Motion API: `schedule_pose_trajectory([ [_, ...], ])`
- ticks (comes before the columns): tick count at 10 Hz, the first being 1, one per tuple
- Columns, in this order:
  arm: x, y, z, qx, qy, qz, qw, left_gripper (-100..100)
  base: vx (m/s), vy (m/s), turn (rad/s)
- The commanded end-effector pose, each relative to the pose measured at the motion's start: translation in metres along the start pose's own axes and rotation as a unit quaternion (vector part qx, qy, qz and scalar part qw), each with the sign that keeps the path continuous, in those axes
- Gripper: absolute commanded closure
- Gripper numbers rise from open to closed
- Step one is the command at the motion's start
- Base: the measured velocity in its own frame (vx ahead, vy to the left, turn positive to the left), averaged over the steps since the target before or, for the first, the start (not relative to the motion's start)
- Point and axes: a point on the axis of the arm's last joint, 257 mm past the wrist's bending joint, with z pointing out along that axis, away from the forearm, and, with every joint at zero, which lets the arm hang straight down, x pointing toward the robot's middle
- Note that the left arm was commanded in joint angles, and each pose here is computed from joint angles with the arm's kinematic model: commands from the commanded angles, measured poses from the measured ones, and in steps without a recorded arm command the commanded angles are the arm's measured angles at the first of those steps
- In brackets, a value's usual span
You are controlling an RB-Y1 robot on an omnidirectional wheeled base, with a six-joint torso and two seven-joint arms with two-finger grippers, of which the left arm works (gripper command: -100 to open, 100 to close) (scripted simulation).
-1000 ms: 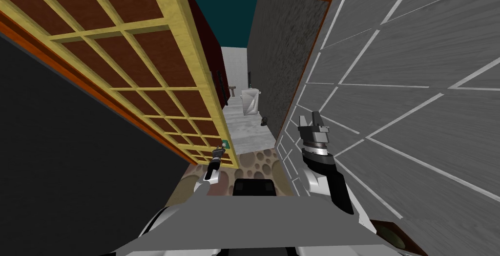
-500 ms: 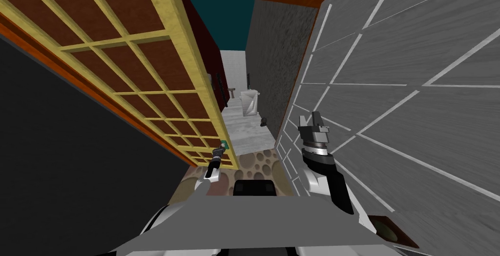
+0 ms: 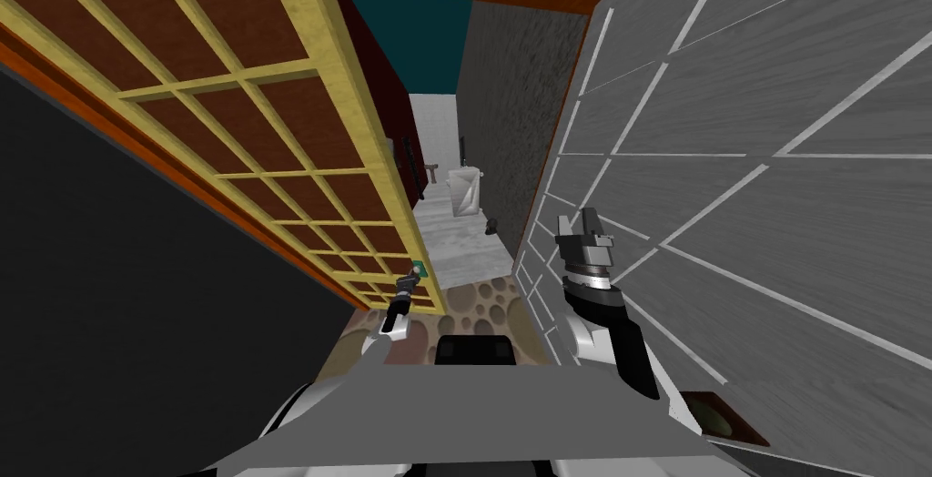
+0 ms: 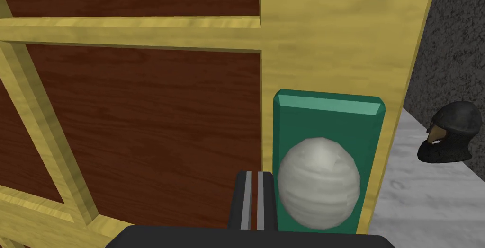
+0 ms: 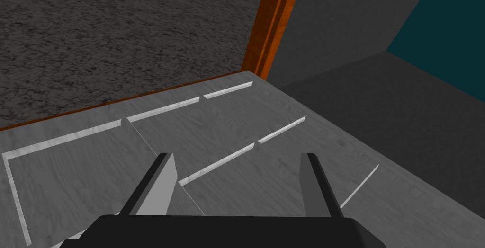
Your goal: Pull the door open
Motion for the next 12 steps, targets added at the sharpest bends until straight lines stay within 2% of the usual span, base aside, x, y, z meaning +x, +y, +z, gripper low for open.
schedule_pose_trajectory([
  [1,0.000,0.012,-0.0065,-0.017,0.008,-0.001,0.9998,-100,-0.184,0.104,-0.078],
  [4,0.003,0.031,-0.0185,-0.051,0.025,-0.001,0.9984,-100,-0.189,0.081,-0.087],
  [5,-0.016,0.029,-0.0268,-0.048,0.002,-0.002,0.9988,-100,-0.124,0.030,-0.073],
  [6,-0.001,0.031,-0.0203,-0.050,0.020,-0.001,0.9985,-100,-0.033,0.004,0.006],
  [7,0.004,0.042,-0.0260,-0.071,0.034,-0.003,0.9969,-100,-0.106,0.056,-0.094],
  [9,0.004,0.042,-0.0260,-0.071,0.034,-0.003,0.9969,-100,-0.074,0.045,-0.028],
  [10,0.005,0.051,-0.0319,-0.086,0.040,-0.004,0.9955,-100,-0.075,0.045,-0.050],
  [11,0.003,0.046,-0.0283,-0.078,0.035,-0.002,0.9963,-100,-0.044,0.029,-0.018],
  [12,0.004,0.028,-0.0304,-0.068,0.037,-0.004,0.9970,-100,0.091,-0.058,-0.181],
])
